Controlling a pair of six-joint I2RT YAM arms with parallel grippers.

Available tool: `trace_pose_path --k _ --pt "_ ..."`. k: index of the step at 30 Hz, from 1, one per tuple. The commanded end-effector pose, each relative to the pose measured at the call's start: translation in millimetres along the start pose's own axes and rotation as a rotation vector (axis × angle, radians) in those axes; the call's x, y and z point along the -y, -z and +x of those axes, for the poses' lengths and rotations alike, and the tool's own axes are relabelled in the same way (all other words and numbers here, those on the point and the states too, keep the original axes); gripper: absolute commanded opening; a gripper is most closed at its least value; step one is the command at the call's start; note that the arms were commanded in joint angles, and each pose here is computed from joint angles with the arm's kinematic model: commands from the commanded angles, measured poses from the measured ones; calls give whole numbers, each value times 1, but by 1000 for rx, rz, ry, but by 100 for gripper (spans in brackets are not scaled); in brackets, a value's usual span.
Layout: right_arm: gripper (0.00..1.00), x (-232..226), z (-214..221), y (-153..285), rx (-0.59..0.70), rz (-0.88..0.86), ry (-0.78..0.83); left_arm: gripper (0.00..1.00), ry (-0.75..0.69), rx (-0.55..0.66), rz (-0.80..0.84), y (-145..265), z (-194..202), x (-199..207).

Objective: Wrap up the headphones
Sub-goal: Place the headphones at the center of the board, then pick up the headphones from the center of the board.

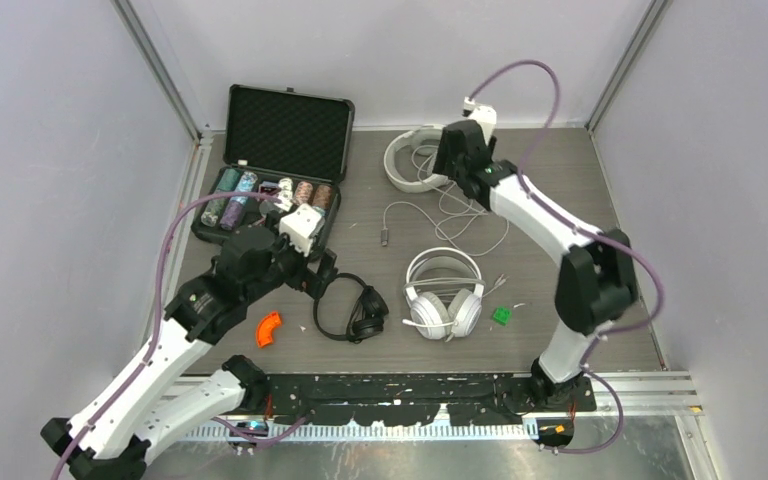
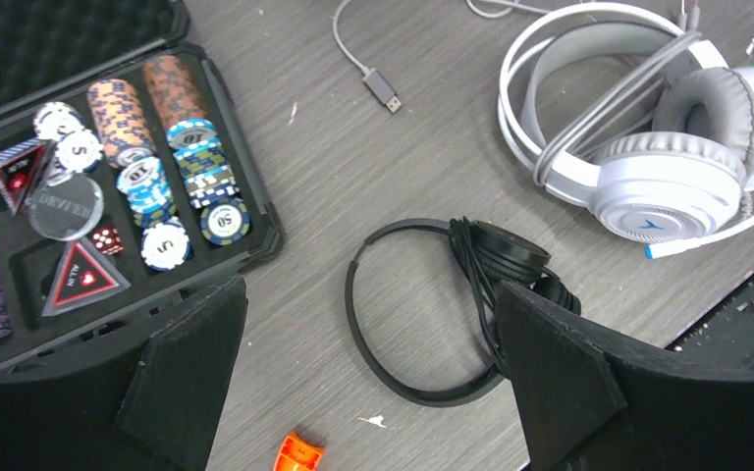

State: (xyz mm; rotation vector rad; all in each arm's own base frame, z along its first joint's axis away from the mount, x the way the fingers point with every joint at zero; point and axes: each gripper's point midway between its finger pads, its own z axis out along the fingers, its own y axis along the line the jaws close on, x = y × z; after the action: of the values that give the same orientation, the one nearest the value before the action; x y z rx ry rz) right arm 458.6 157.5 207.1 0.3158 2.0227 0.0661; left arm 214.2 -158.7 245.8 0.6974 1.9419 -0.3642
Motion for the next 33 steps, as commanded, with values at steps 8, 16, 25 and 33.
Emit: trace_pose_path --k 8,16,25,33 --pt "69 -89 41 -49 -276 -566 673 99 36 252 -44 21 -39 -7" --pt "65 -128 82 -67 -337 -653 768 98 32 244 -19 20 -38 -3" --pt "65 -142 114 -106 -345 -600 818 97 33 248 -36 23 -37 -6" --pt "62 -141 123 -117 -347 -583 846 96 28 251 -40 24 -38 -7"
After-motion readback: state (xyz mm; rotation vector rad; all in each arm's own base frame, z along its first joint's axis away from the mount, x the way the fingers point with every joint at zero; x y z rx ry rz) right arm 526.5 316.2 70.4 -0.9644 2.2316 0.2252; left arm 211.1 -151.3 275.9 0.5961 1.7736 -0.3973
